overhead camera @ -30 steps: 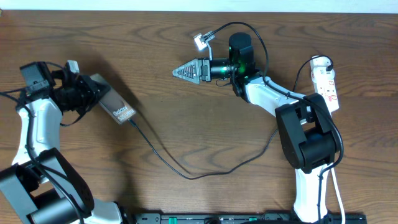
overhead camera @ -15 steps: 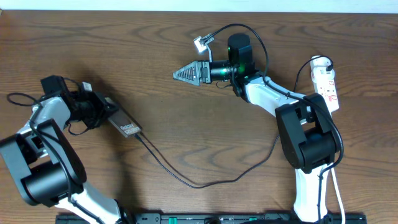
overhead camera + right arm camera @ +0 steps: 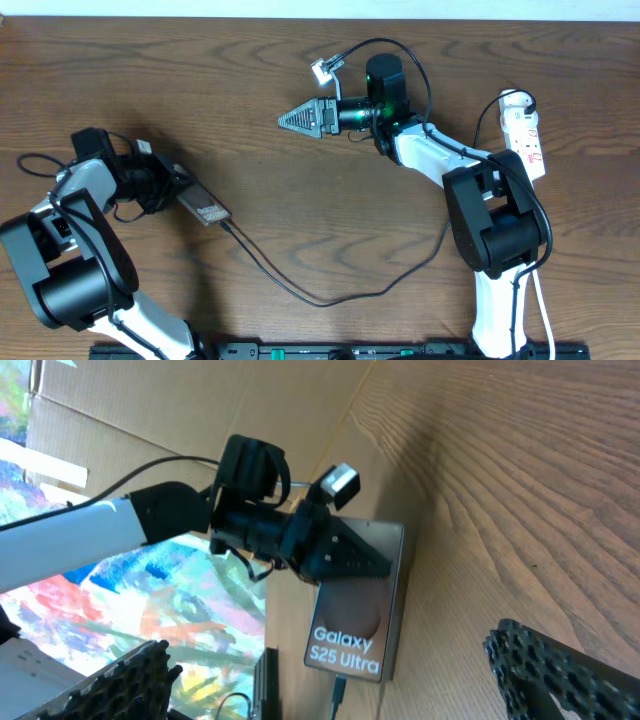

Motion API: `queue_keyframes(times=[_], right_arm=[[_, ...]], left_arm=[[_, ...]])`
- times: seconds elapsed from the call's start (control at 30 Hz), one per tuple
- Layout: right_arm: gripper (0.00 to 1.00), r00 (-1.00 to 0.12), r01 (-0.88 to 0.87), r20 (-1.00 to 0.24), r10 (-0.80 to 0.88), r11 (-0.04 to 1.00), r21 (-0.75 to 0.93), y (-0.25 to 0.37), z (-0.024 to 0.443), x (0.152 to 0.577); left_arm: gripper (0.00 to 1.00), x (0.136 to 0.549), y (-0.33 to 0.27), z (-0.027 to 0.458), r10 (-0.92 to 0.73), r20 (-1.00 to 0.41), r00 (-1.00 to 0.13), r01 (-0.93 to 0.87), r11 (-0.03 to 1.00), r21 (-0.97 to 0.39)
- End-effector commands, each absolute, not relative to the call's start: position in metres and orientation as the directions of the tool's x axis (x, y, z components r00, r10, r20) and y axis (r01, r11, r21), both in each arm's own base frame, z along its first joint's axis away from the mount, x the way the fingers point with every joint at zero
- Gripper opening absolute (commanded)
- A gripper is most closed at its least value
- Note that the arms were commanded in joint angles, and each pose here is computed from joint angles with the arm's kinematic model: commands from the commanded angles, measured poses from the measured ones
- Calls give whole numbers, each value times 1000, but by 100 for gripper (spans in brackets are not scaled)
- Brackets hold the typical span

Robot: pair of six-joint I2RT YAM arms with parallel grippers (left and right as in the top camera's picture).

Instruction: Plug charger to phone and switch on socket

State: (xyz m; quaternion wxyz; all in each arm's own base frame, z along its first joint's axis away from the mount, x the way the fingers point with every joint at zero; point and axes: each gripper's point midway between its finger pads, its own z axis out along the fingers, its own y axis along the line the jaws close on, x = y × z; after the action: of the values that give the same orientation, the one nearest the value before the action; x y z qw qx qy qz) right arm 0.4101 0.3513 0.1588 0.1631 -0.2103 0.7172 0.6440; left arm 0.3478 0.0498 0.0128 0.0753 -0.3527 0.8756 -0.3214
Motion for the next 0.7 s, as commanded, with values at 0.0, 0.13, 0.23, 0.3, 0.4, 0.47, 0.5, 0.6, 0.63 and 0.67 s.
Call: queue_keyframes(times=[0.0,0.13,0.23,0.3,0.4,0.47,0.5,0.6,0.63,0.67], right_arm=[[99,-830,-556,-549,-97,56,830,351,174,409],[99,-827,-559,-553,-100,53,827,351,174,409],[99,-827,-559,-553,-101,53,827,351,174,409],[99,-831,-554,-547,-102,56,831,351,173,408],[99,-833,-550,-543,-103,58,833,351,172,408],[99,-834,-548,-541,-104,58,834,351,172,408],[99,-834,-548,-541,-104,58,834,351,172,408],[99,-834,-548,-541,-104,58,834,351,172,408],[99,-834,-548,-541,-104,58,834,351,172,408],[99,-834,-548,-541,-104,58,834,351,172,408]], left_arm=[[7,344,47,10,-674,119,-729,-589,529,-611],[8,344,47,10,-674,123,-728,-591,528,-609],[7,341,46,9,-674,131,-727,-596,526,-606],[7,340,45,7,-673,136,-727,-599,525,-605],[7,335,43,4,-673,149,-725,-607,521,-600],[7,332,41,2,-672,157,-724,-611,519,-597],[7,331,41,1,-672,160,-723,-613,518,-596],[7,328,40,-1,-672,166,-722,-618,518,-591],[8,328,40,-1,-672,166,-722,-618,518,-591],[8,328,40,-1,-672,166,-722,-618,518,-591]])
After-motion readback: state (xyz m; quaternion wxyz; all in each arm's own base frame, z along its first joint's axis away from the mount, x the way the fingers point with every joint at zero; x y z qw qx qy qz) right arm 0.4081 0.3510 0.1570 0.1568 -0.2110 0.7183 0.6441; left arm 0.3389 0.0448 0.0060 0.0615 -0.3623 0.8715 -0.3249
